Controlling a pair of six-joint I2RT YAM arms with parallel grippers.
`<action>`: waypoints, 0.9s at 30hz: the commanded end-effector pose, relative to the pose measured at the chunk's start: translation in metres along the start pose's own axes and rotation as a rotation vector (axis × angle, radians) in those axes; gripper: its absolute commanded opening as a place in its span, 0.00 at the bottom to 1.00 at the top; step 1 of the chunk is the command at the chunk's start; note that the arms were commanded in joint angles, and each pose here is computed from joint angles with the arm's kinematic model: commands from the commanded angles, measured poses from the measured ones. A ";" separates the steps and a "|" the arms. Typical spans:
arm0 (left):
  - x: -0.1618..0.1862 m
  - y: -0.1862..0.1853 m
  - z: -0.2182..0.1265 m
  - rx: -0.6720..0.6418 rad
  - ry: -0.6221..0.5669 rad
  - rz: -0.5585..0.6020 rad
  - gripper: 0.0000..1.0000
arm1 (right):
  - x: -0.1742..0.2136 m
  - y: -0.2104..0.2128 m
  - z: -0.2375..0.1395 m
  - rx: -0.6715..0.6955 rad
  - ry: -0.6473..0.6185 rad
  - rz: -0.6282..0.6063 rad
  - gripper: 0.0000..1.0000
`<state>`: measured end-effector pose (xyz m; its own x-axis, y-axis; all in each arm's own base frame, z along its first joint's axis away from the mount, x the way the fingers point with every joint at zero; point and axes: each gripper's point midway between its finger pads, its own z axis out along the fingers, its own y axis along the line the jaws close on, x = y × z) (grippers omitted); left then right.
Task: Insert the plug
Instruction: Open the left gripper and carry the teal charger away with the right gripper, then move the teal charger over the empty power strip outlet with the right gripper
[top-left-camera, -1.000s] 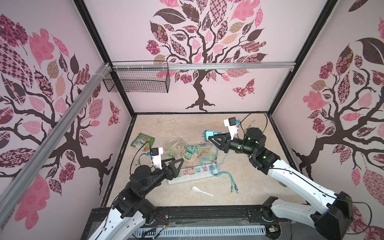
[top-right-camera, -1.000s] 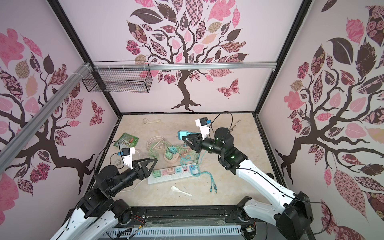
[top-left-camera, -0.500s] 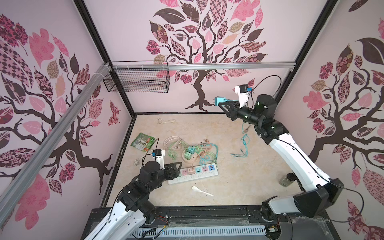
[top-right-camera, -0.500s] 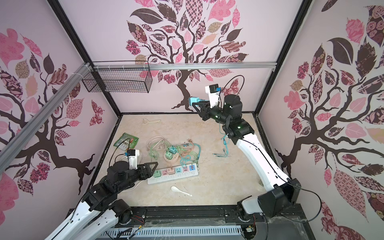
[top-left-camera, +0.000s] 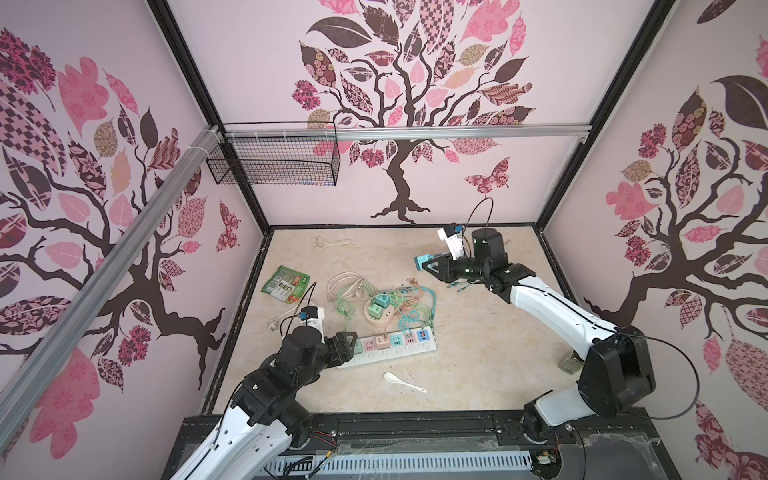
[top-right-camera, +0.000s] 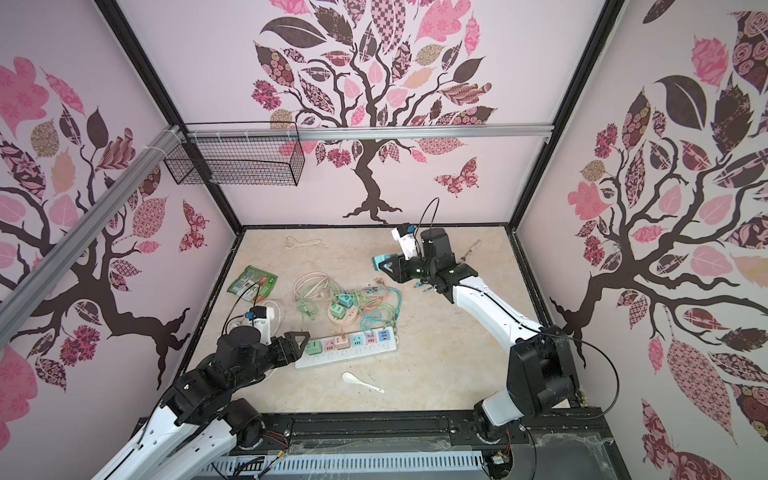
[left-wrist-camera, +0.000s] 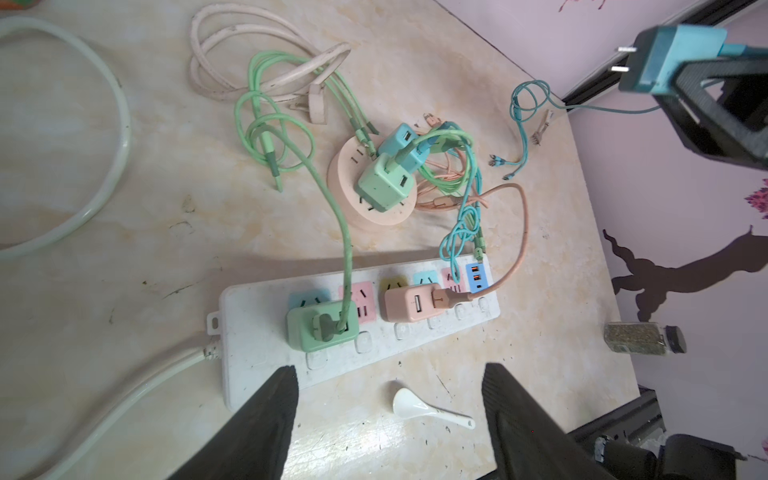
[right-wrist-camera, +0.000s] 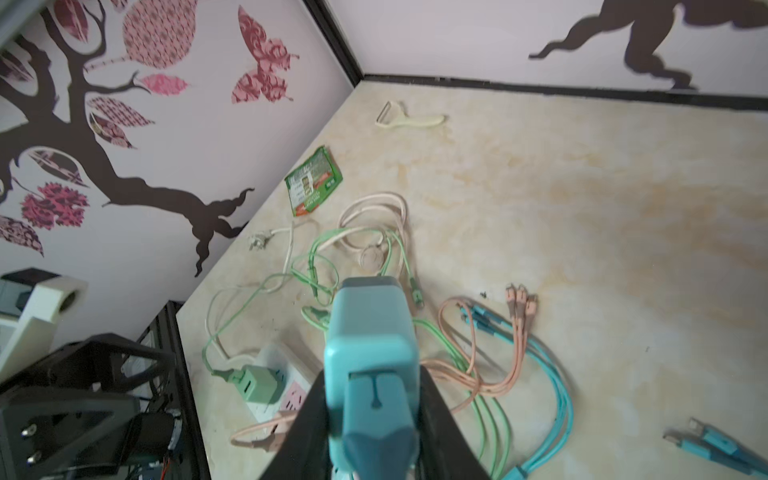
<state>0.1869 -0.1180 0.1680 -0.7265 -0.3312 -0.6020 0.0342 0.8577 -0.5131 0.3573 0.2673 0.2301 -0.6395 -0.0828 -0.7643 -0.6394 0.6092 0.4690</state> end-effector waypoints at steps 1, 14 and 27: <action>-0.002 0.013 -0.004 -0.076 -0.008 -0.044 0.72 | 0.006 0.033 -0.008 -0.075 0.000 -0.094 0.13; 0.033 0.050 0.015 -0.166 0.033 -0.186 0.62 | 0.068 0.064 -0.014 -0.236 0.115 -0.209 0.14; 0.058 0.072 0.036 -0.219 0.065 -0.231 0.45 | 0.115 0.044 -0.005 -0.133 0.313 -0.303 0.15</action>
<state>0.1693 -0.0904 0.0823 -0.7515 -0.4946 -0.4366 -0.2668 0.8332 -0.4844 0.2559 0.2774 0.1664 -0.5368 -0.4334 -0.7239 -0.8296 0.4273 0.3594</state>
